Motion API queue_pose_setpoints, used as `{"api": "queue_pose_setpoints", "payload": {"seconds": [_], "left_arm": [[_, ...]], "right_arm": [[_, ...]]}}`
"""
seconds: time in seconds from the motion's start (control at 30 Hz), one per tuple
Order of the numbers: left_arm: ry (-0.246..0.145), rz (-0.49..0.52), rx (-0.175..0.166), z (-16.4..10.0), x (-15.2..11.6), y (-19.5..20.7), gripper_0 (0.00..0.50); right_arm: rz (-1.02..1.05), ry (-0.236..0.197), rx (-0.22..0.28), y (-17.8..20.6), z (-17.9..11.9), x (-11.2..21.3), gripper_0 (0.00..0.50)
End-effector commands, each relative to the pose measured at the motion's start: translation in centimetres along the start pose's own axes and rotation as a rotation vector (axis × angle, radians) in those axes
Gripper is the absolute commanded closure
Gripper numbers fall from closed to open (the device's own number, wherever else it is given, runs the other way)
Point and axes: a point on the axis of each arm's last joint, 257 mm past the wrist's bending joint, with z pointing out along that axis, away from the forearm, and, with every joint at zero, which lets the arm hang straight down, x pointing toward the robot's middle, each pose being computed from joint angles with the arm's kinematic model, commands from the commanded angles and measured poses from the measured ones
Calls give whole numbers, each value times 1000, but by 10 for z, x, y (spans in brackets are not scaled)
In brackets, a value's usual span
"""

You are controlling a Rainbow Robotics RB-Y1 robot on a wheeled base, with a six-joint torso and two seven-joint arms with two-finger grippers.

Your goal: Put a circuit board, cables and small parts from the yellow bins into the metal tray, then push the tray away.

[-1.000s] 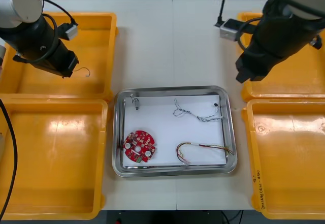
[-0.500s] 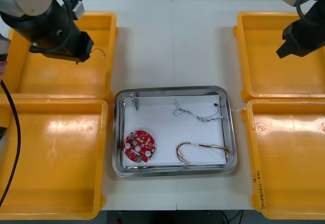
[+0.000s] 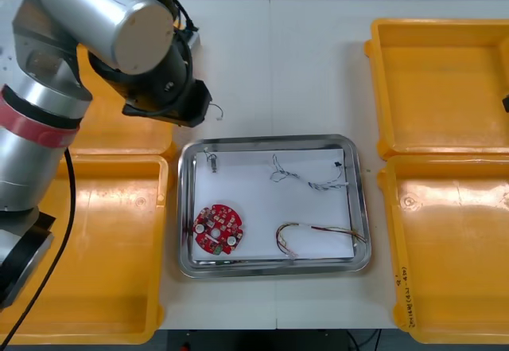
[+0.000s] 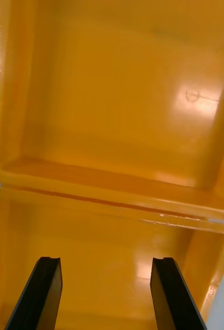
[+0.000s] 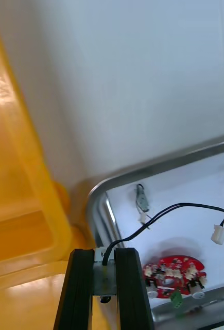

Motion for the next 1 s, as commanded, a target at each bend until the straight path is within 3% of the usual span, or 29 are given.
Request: {"api": "queue_pose_setpoints", "payload": {"seconds": [0.03, 0.17, 0.33, 0.53, 0.7, 1.0], "left_arm": [[-30, -129, 4, -8, -5, -47, 497], [-7, -146, -12, 3, 8, -61, 500], [-11, -159, -5, 18, 14, -80, 499], [-17, -176, 12, 39, 19, -97, 499], [-7, -180, 19, 60, 22, -102, 500], [4, -196, -1, 76, 26, -98, 499]], "right_arm": [[100, -16, 57, -34, -17, 14, 0], [153, 9, 56, -43, -11, 32, 0], [231, 60, 28, -42, -1, 59, 0], [239, 54, 55, -43, 8, 68, 0], [262, 51, 47, -39, 18, 71, 0], [265, 11, 33, -28, 30, 71, 0]]}}
